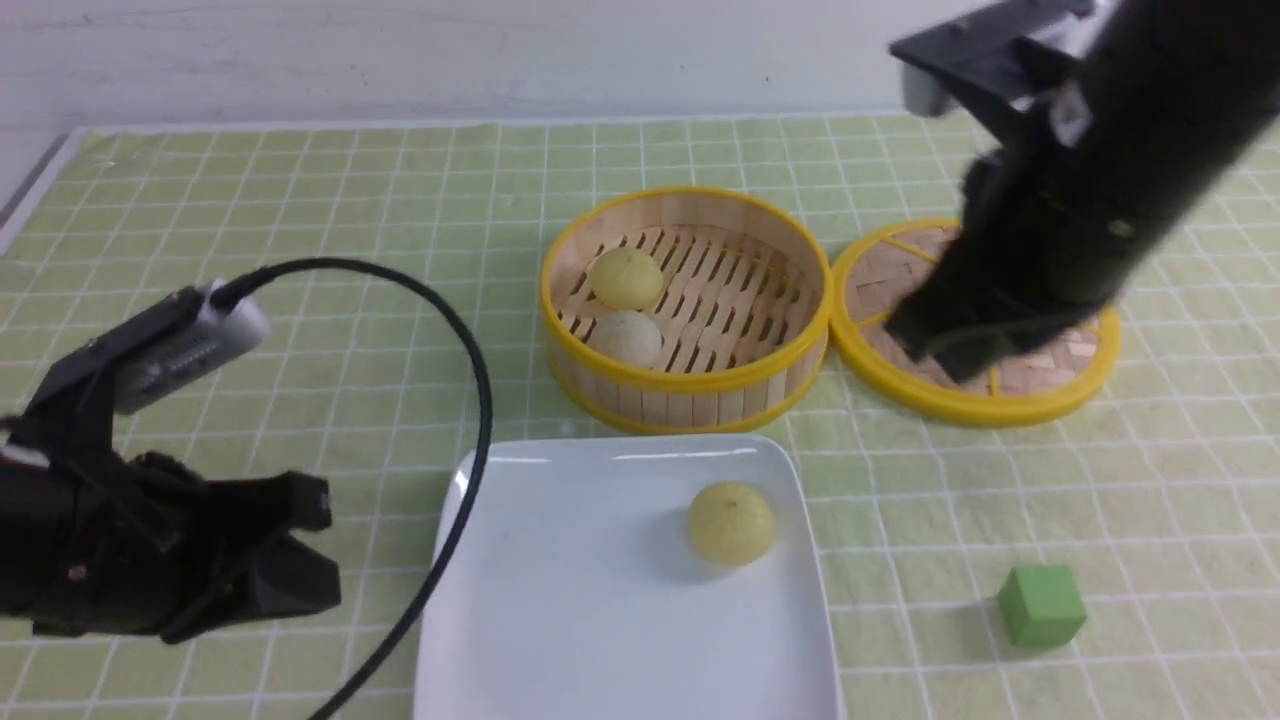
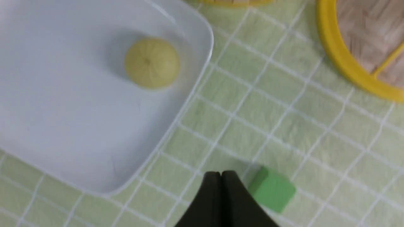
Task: Put the steamed buns into the plate on the green tablecloth.
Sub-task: 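Reach into the bamboo steamer and grasp a bun with the left gripper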
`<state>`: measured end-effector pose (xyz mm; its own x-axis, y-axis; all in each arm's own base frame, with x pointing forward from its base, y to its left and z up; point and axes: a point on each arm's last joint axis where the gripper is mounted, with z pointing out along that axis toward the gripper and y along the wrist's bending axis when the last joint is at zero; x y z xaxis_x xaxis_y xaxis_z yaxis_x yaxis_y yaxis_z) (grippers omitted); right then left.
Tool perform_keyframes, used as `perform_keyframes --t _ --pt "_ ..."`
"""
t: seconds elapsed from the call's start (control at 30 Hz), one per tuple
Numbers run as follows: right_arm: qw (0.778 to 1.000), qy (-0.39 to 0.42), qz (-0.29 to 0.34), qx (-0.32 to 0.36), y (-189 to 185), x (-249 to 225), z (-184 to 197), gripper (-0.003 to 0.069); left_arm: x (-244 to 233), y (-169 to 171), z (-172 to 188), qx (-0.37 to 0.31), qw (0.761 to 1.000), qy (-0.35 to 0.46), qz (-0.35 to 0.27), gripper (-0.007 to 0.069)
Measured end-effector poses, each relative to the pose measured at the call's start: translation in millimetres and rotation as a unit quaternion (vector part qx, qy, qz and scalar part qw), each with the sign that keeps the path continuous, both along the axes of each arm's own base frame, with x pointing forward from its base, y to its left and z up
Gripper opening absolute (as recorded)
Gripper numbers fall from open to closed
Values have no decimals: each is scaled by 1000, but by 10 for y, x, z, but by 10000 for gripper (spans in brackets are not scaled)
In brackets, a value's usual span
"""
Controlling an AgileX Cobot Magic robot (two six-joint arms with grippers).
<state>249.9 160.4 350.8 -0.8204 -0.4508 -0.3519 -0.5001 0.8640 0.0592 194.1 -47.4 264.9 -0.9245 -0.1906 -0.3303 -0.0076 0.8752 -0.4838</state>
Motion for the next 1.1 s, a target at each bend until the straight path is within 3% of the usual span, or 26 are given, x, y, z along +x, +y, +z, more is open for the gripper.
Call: perform_keyframes --t 0.23,0.37,0.5,0.7,0.8,0.97,1.1 --pt "999 40 -3 -6 -403 -695 -449 -13 686 -554 215 18 992 10 -123 2" --pt "999 51 -6 -3 -458 -808 -605 -12 1072 -860 290 37 989 -5 -145 22" --pt "998 61 -8 -7 -477 -844 -702 -10 1564 -1190 318 58 989 -22 -135 111" --pt "999 48 -10 8 -458 -826 -686 -9 2153 -1550 157 112 981 -54 -145 336" --pt "999 43 -11 10 -453 -817 -683 -8 2307 -1621 44 119 980 -55 -148 382" --pt "999 44 -14 28 -425 -817 -675 -6 2441 -1677 -271 127 980 -32 -150 391" --pt "998 33 -18 45 -398 -795 -662 -5 2504 -1685 -514 142 978 -16 -151 338"
